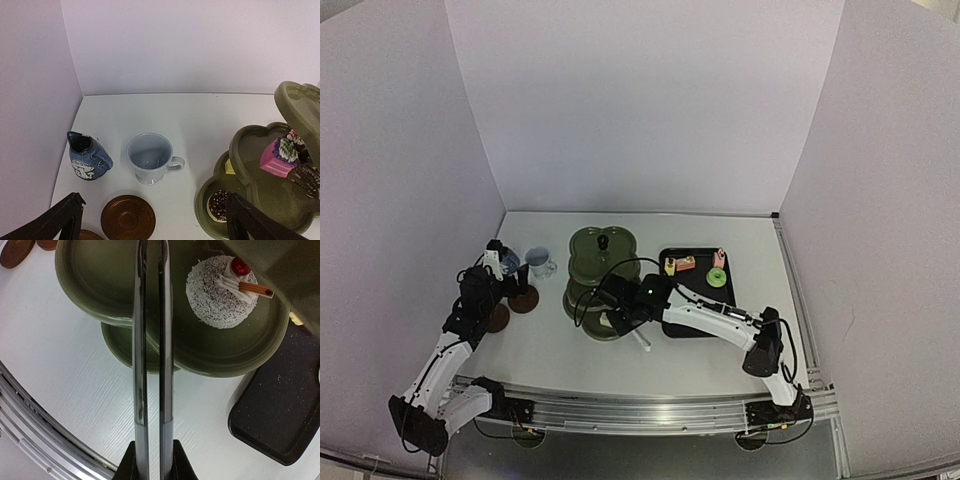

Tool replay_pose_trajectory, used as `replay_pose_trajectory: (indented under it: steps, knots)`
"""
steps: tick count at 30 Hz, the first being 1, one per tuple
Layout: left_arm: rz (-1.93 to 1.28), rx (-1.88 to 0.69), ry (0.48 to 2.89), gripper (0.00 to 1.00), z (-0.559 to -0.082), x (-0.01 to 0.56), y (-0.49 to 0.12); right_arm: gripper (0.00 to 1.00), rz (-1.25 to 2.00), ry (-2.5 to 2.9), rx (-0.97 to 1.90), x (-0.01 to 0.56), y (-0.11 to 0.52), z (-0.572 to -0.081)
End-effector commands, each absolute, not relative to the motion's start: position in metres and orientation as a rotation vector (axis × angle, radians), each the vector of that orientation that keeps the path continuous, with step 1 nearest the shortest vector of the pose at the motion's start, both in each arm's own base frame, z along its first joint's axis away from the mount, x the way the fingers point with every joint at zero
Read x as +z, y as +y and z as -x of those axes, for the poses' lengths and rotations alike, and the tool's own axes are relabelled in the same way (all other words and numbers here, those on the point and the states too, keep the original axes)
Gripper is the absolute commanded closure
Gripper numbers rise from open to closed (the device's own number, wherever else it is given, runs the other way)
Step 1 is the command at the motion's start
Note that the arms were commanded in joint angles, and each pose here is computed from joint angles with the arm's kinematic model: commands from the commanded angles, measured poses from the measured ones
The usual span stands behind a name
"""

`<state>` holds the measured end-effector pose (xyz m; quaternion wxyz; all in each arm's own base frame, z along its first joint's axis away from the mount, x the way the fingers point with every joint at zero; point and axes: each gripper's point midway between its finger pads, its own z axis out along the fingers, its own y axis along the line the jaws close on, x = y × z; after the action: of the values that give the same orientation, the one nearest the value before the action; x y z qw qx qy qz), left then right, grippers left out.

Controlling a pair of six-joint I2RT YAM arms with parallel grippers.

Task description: Serve the afternoon tea

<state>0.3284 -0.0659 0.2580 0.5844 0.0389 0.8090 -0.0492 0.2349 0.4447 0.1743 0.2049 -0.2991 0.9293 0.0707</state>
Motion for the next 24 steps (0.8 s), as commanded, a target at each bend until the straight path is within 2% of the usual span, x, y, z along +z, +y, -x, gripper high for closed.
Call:
replay_pose_trajectory:
  steps: [1,7,15,24]
  knots:
    - [-0.099,-0.126,1.838,0.01,-0.330,0.269,-0.067,1.00,0.701,2.531,0.268,0.201,0.456,-0.260]
    - [-0.100,-0.129,1.833,0.01,-0.329,0.270,-0.067,1.00,0.710,2.567,0.272,0.188,0.458,-0.257]
    - [-0.103,-0.130,1.832,0.01,-0.329,0.269,-0.068,0.88,0.701,2.608,0.272,0.174,0.461,-0.255]
    - [-0.103,-0.134,1.833,0.00,-0.329,0.269,-0.068,0.82,0.721,2.620,0.300,0.173,0.464,-0.251]
